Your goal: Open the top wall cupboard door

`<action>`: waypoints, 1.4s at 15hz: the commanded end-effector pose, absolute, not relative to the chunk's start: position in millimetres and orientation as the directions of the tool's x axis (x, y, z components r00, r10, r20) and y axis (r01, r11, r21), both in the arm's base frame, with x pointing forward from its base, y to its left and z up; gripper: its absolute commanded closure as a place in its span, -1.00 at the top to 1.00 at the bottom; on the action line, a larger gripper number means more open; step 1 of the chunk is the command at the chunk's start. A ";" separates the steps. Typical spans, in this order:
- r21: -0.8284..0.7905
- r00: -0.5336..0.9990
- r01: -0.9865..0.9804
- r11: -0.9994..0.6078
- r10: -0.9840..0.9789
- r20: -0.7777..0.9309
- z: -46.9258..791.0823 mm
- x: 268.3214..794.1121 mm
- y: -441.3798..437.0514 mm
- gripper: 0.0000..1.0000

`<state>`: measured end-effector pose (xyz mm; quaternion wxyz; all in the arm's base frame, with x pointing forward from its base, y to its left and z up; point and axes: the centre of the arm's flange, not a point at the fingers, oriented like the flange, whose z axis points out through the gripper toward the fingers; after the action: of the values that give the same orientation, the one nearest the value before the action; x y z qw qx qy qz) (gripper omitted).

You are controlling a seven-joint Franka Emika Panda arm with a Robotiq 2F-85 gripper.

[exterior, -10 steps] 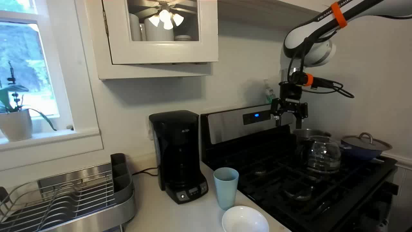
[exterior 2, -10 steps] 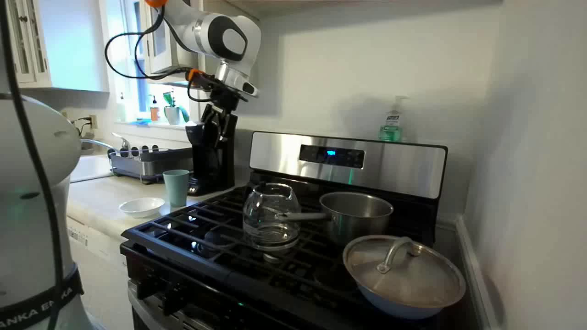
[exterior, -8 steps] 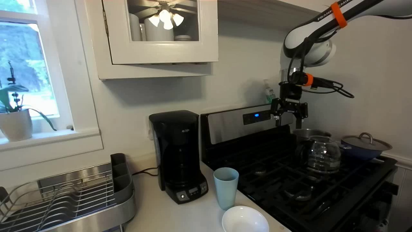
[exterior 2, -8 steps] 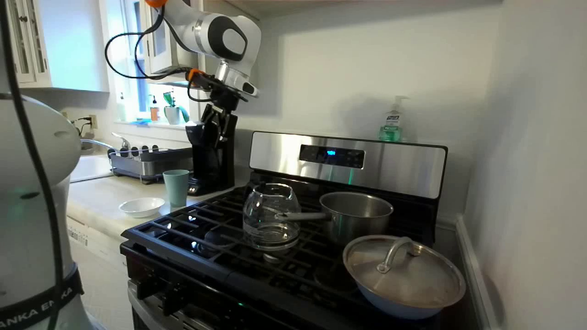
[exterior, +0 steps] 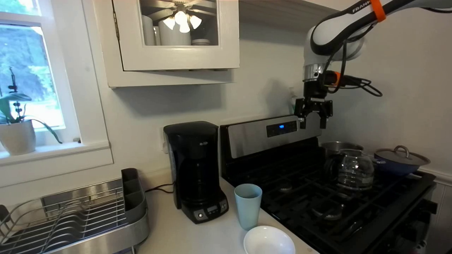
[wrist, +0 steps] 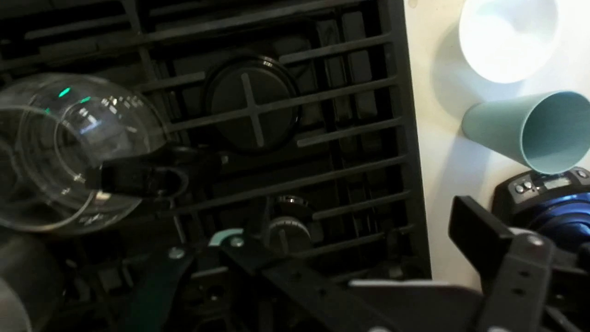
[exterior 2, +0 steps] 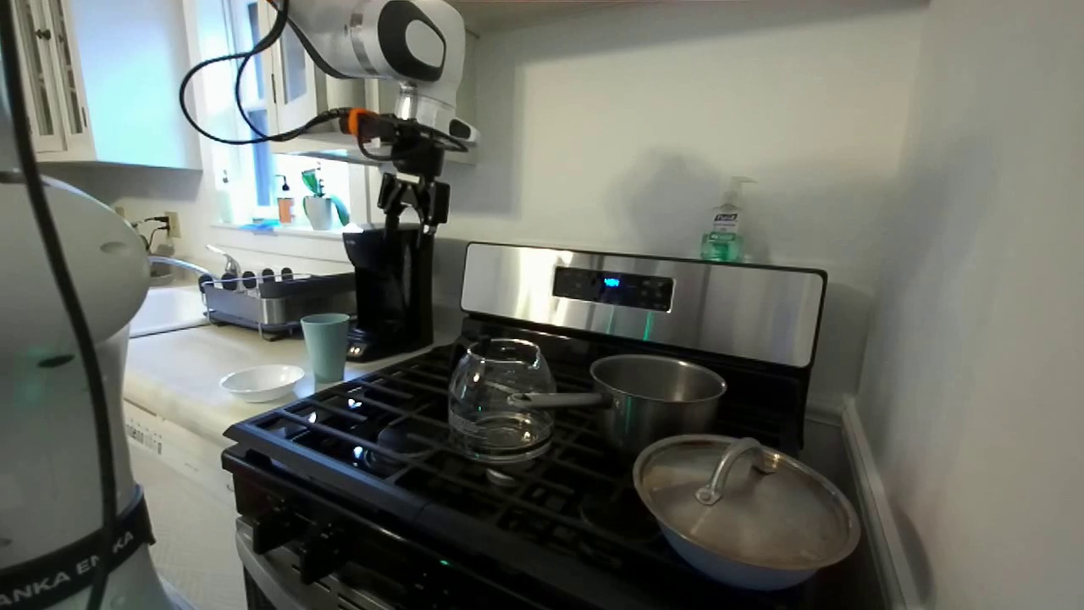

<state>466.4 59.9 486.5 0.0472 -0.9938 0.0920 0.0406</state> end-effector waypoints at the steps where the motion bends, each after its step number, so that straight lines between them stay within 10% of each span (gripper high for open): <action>1: -0.010 0.990 -0.109 -0.994 -0.109 0.090 563.8 456.4 62.4 1.00; 21: 0.025 0.541 0.668 -0.744 0.508 0.671 659.4 434.3 91.0 1.00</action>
<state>437.5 84.5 664.7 0.0880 -0.9024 -0.2887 -0.3076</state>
